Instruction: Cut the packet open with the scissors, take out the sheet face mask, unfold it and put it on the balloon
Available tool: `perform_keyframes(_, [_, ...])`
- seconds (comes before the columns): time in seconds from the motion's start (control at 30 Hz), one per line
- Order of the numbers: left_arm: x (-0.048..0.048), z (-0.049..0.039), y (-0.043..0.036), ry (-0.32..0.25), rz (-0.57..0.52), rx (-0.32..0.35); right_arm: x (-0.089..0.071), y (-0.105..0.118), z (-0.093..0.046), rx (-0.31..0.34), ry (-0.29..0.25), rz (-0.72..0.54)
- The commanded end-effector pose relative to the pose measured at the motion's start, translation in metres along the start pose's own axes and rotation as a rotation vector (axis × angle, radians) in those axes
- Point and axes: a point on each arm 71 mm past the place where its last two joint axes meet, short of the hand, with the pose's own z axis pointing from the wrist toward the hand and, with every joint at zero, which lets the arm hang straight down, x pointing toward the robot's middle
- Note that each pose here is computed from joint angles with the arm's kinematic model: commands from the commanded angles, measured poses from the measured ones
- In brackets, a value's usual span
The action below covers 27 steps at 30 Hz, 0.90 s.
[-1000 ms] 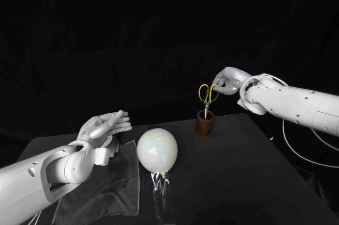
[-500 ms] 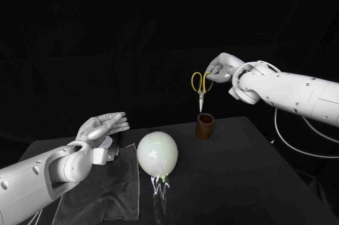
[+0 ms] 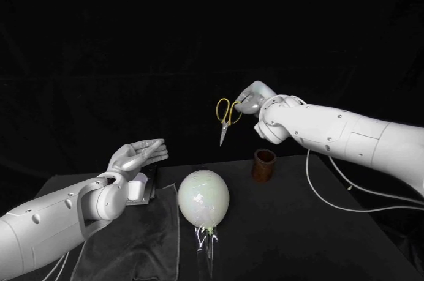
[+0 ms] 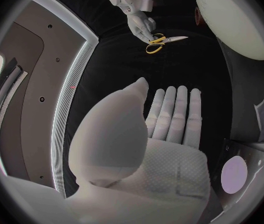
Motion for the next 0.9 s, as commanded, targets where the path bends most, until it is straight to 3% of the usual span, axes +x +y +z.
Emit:
perform_keyframes(0.03, [0.0014, 0.0059, -0.0052, -0.015, 0.035, 0.038, 0.014, 0.002, 0.001, 0.047, -0.025, 0.056])
perform_keyframes(0.37, [-0.0074, 0.0204, -0.0226, -0.088, 0.165, 0.115, 0.066, 0.016, -0.002, 0.076, 0.003, 0.153])
perform_keyframes(0.57, [-0.0129, 0.0271, -0.035, -0.098, 0.206, 0.125, 0.093, 0.029, -0.009, 0.06, 0.03, 0.19])
perform_keyframes(0.9, [-0.0059, 0.0336, -0.0515, -0.064, 0.29, 0.107, 0.107, 0.043, -0.015, 0.023, 0.03, 0.227])
